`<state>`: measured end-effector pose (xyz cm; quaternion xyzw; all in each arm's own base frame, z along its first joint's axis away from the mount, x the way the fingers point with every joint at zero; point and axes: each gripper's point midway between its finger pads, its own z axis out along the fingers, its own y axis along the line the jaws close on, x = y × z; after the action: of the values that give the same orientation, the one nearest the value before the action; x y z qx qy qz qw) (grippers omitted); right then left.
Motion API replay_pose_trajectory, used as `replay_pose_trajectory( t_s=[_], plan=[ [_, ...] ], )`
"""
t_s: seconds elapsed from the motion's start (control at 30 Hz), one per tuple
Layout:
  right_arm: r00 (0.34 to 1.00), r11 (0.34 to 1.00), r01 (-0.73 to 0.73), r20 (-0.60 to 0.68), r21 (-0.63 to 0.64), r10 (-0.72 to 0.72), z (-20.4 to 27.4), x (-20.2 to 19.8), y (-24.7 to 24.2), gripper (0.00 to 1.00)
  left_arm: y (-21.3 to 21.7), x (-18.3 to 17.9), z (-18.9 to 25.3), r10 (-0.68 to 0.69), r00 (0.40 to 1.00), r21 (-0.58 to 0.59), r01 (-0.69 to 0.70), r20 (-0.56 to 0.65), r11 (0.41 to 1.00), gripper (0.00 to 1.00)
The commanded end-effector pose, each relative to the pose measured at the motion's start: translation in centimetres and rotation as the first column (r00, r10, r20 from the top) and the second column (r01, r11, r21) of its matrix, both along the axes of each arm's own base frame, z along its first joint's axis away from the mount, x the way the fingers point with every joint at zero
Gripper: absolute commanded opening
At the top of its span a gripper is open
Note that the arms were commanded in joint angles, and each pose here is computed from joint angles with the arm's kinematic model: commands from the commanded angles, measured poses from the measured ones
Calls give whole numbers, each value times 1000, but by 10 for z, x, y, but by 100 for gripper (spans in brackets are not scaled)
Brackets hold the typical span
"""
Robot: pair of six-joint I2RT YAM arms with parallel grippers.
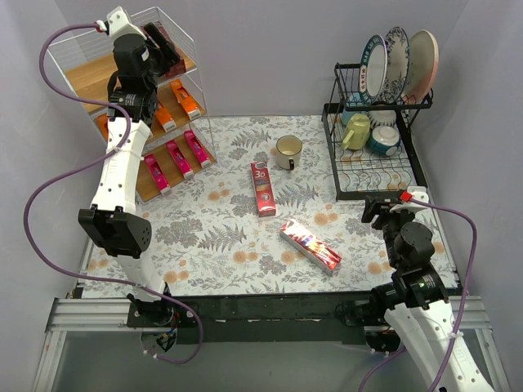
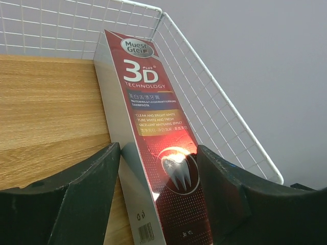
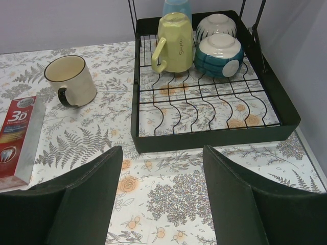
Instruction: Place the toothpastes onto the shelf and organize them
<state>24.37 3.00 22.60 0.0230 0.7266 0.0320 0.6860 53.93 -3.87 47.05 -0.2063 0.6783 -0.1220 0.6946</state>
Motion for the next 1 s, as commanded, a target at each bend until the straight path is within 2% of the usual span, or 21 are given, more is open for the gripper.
replay_pose_trajectory(
  t_s=[0.0, 0.2, 0.67, 0.97],
  plan=[
    [998, 1000, -6, 55, 3, 5, 12, 2, 1, 72, -14, -5, 5, -75, 997, -37, 75, 6, 996, 60],
    [998, 1000, -4, 55, 2, 4, 12, 2, 1, 71, -21, -4, 10, -103, 994, -79, 105, 29, 991, 60],
    [998, 1000, -9, 61, 2, 9, 13, 0, 1, 70, -14, 6, 8, -91, 994, -94, 96, 57, 991, 61],
    [998, 1000, -9, 64, 5, 8, 14, 0, 1, 70, -22, 8, 6, -169, 982, -138, 180, 88, 974, 62]
  ],
)
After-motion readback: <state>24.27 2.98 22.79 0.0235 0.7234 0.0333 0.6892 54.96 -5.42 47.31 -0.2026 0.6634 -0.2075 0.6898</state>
